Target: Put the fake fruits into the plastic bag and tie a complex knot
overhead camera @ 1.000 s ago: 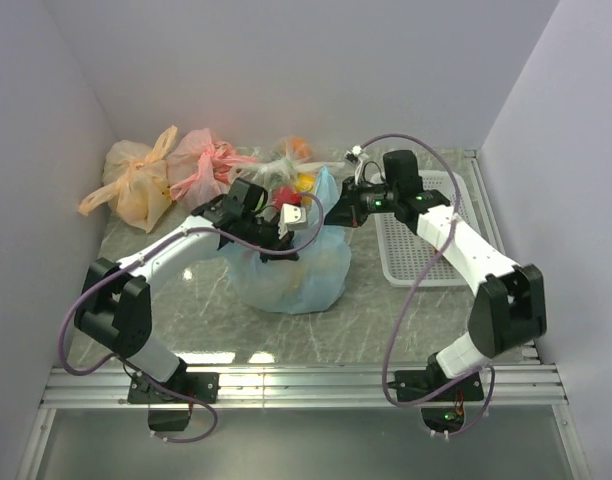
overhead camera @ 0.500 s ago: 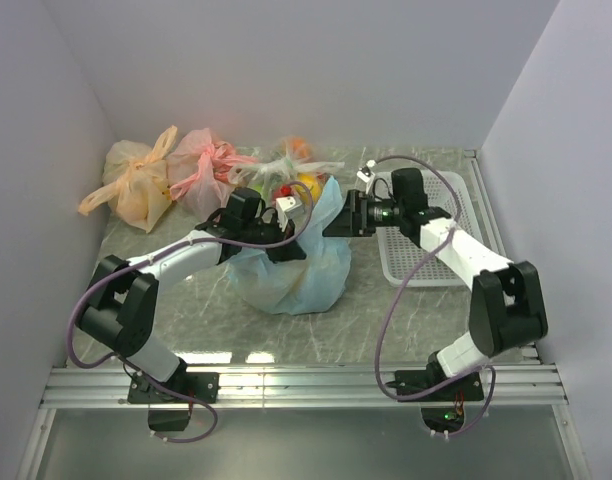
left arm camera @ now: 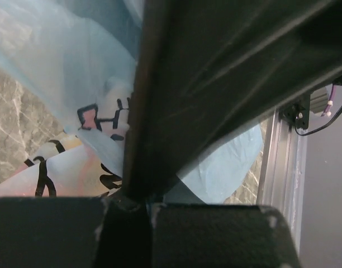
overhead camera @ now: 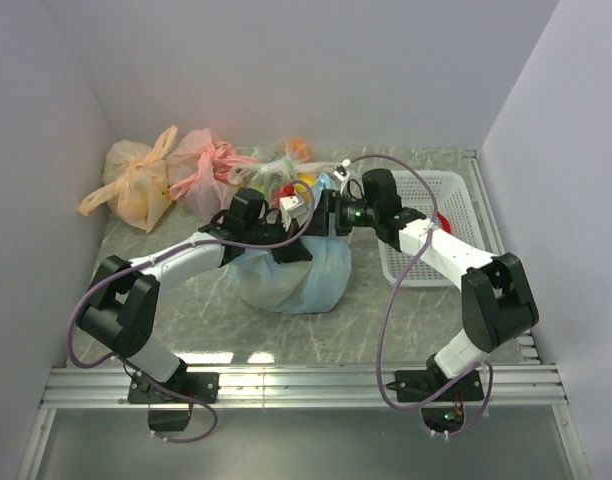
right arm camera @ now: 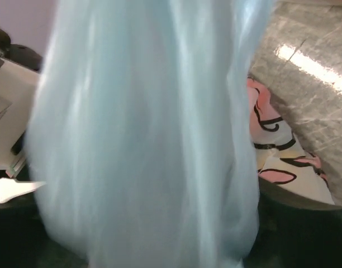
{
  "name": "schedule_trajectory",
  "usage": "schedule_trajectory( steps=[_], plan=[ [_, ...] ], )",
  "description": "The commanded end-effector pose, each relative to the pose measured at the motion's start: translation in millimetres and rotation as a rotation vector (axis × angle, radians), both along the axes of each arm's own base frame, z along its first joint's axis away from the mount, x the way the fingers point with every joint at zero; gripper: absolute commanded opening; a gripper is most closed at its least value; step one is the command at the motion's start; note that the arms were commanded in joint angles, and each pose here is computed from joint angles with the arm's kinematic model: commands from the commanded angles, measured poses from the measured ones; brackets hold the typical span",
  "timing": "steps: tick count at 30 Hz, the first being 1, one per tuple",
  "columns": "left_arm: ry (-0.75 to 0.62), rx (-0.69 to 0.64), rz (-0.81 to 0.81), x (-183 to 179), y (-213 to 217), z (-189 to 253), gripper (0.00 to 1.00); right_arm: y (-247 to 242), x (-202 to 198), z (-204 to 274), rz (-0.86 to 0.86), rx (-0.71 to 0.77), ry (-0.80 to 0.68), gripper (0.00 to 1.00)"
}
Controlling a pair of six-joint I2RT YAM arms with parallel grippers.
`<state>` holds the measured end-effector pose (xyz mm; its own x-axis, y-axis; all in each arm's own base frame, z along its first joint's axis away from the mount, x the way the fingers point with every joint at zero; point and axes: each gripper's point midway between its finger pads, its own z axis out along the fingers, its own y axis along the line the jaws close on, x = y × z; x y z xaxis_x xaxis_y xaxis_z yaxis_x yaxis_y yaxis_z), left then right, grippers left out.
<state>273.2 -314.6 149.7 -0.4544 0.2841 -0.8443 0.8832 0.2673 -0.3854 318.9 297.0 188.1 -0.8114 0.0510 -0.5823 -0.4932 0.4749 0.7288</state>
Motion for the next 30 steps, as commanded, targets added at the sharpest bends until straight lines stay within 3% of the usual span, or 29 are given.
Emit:
schedule_trajectory(
  steps=[1,2,3,4,6,11,16,19,24,30],
  plan=[
    [-0.027,-0.034,-0.026,-7,-7,9,0.01,2,29,6,-0.131,-0.015,-0.004,0.7],
    [-0.035,-0.024,-0.02,-7,-7,7,0.0,0,34,-2,-0.158,-0.04,0.018,0.51],
    [-0.036,-0.013,-0.018,-8,-7,5,0.01,2,32,-1,-0.152,-0.038,0.02,0.4],
    [-0.034,0.0,-0.012,-9,-8,1,0.01,4,33,-8,-0.14,-0.056,0.016,0.19],
    [-0.012,0.017,0.026,-5,-5,-4,0.04,7,31,-16,-0.121,-0.114,0.017,0.0],
    [0.092,0.063,-0.126,-36,9,-25,0.1,3,14,-39,0.003,-0.229,-0.19,0.0],
    [0.095,0.084,-0.13,-25,38,-34,0.15,-14,18,-58,0.042,-0.375,-0.343,0.0],
    [-0.01,0.082,-0.239,-30,42,-19,0.35,-10,15,-62,0.064,-0.4,-0.358,0.0],
    [-0.147,0.034,-0.22,-20,50,49,0.64,-5,16,-52,0.07,-0.402,-0.39,0.0],
    [-0.188,0.148,-0.16,-25,98,87,0.78,-3,9,-49,0.088,-0.434,-0.414,0.0]
  ],
)
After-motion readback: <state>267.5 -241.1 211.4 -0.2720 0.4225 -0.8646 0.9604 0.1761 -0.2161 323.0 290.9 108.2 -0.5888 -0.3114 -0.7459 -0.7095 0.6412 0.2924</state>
